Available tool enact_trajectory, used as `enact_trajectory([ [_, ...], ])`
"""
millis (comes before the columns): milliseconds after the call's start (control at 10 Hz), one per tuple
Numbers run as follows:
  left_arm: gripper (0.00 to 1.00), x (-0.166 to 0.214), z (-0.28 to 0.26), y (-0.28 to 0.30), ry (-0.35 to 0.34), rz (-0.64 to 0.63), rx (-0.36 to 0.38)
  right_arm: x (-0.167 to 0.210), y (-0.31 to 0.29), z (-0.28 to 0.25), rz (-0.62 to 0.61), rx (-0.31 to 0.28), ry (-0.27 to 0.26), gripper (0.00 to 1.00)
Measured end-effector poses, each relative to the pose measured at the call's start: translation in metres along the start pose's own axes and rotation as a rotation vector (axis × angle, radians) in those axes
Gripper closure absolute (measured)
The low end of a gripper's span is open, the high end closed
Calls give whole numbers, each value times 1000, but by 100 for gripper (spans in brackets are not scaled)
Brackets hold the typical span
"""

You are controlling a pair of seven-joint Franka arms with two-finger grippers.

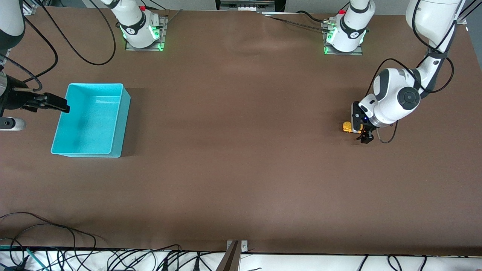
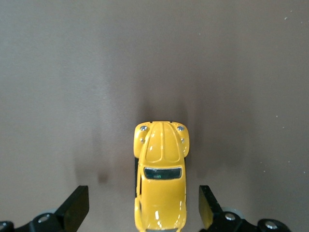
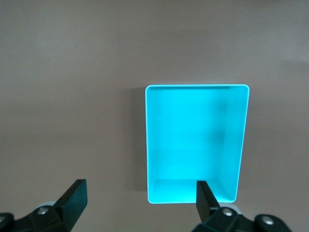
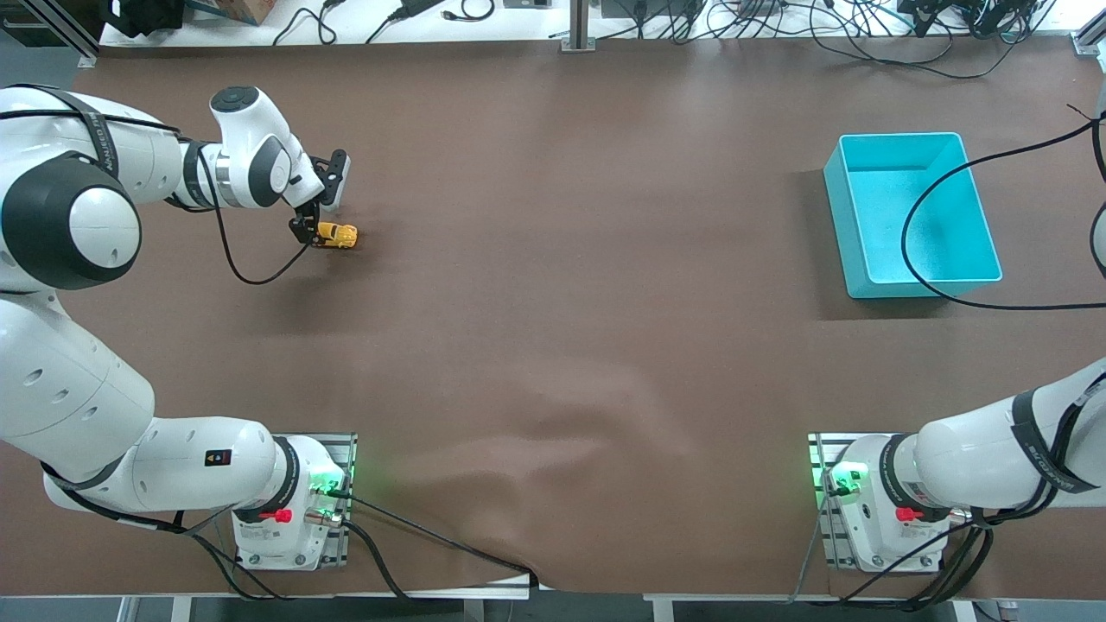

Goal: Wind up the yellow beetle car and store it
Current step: 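Lower the left gripper over the car and close on it, then press the car down and drag it backward with the left gripper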

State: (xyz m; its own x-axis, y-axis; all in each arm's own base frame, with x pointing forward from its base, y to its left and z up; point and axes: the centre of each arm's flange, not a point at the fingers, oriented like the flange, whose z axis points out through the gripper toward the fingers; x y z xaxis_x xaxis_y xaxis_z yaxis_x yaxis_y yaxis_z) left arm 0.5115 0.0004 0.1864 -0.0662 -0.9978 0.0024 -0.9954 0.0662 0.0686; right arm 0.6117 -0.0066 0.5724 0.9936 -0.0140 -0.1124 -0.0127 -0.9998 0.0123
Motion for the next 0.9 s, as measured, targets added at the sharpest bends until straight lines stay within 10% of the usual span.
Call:
enact_trajectory([
  [299, 12, 0, 3, 0, 0, 0, 3, 0, 0, 0, 0, 0, 0, 0],
  [598, 55, 1, 2, -1, 0, 1, 5, 0, 0, 0, 0, 0, 0, 0],
  [897, 55, 1, 2, -1, 0, 3, 6, 0, 0, 0, 0, 0, 0, 0],
])
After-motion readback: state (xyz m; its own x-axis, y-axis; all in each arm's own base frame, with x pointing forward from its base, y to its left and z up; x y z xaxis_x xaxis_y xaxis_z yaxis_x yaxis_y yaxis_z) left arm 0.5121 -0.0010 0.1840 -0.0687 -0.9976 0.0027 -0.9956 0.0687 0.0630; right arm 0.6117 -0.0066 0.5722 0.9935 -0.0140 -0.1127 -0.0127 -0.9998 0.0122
